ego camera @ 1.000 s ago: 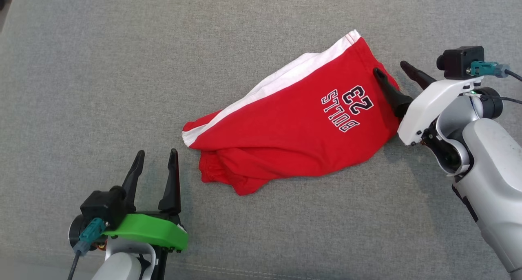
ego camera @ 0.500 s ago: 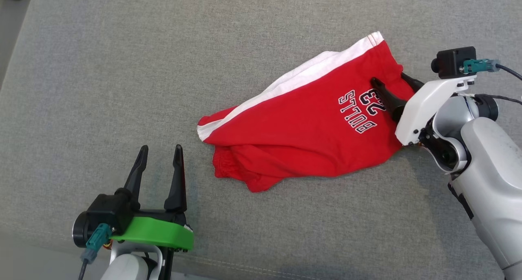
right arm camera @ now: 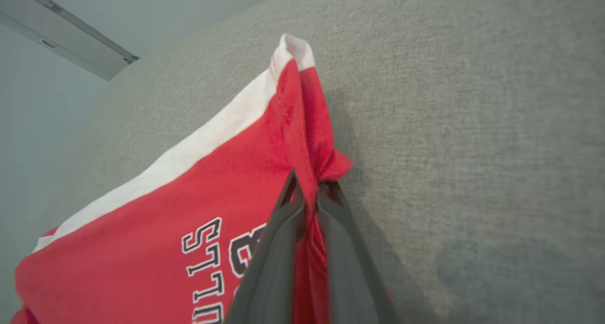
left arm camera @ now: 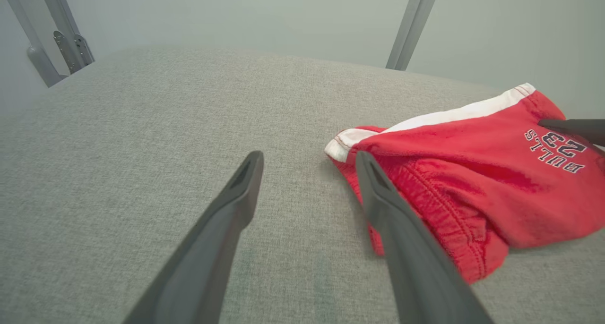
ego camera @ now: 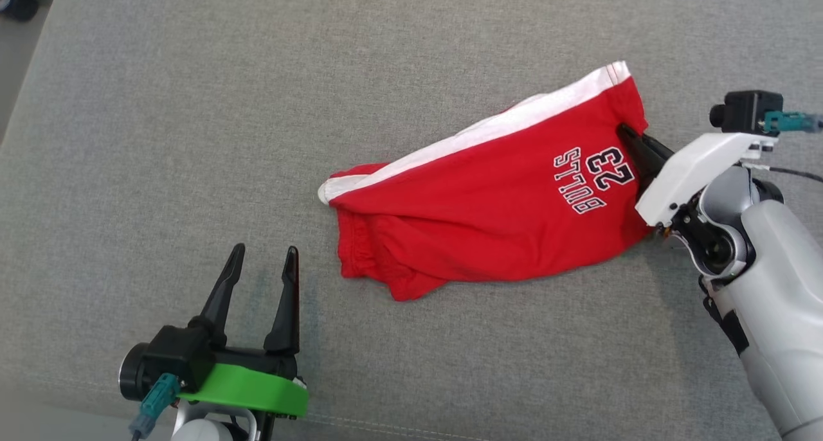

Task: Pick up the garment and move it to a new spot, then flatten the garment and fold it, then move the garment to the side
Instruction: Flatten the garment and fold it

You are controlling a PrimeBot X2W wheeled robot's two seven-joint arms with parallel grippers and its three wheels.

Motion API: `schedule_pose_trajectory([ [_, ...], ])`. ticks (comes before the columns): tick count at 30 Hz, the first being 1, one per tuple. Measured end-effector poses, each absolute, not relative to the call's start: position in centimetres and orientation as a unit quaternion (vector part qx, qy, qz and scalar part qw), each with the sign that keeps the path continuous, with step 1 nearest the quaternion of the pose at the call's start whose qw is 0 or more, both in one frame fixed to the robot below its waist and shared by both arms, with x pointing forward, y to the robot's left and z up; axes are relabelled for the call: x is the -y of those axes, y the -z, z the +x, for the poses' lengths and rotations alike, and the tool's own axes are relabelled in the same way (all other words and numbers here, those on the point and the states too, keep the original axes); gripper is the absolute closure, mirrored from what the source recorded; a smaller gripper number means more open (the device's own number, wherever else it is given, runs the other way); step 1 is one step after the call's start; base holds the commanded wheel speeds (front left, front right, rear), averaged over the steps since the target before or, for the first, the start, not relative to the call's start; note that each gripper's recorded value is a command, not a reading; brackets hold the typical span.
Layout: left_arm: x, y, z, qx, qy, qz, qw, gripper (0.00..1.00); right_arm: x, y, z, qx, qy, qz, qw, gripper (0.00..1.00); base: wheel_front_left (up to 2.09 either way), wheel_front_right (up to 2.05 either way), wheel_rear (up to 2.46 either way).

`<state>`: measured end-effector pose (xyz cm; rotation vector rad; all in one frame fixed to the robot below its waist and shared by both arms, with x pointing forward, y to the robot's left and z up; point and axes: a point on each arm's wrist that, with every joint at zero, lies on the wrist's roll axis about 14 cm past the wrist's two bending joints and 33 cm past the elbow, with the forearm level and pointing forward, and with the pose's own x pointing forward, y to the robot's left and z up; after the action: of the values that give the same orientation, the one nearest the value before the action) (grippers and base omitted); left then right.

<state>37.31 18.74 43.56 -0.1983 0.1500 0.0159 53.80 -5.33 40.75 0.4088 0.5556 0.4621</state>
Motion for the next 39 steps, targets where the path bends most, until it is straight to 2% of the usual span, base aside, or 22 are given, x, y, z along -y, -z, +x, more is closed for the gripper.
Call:
schedule_pose_trajectory([
  [15, -17.2, -44.3, 35.2, -0.062, 0.02, -0.1, 0.993, 0.0, 17.1, -41.6, 47.5, -0.238, -0.077, 0.27, 0.93, 1.0, 0.0, 0.0, 0.0],
  [21, -14.8, -44.7, 35.2, -0.058, 0.058, -0.108, 0.991, 0.0, 24.0, -43.4, 45.8, -0.19, 0.01, 0.269, 0.944, 1.0, 0.0, 0.0, 0.0],
  [23, -14.1, -44.9, 35.4, -0.055, 0.069, -0.109, 0.99, 0.0, 24.9, -44.5, 45.5, -0.171, 0.019, 0.267, 0.948, 1.0, 0.0, 0.0, 0.0],
  [27, -13.3, -45.5, 35.6, -0.044, 0.082, -0.111, 0.989, 0.0, 23.2, -48.1, 46.0, -0.127, -0.015, 0.259, 0.957, 1.0, 0.0, 0.0, 0.0],
  [31, -13.6, -45.7, 35.3, -0.041, 0.078, -0.113, 0.99, 0.0, 17.3, -51.4, 46.7, -0.1, -0.095, 0.266, 0.954, 1.0, 0.0, 0.0, 0.0],
  [39, -14.8, -45.6, 34.5, -0.042, 0.052, -0.117, 0.991, 0.0, 6.4, -51.8, 46.3, -0.128, -0.209, 0.275, 0.93, 1.0, 0.0, 0.0, 0.0],
])
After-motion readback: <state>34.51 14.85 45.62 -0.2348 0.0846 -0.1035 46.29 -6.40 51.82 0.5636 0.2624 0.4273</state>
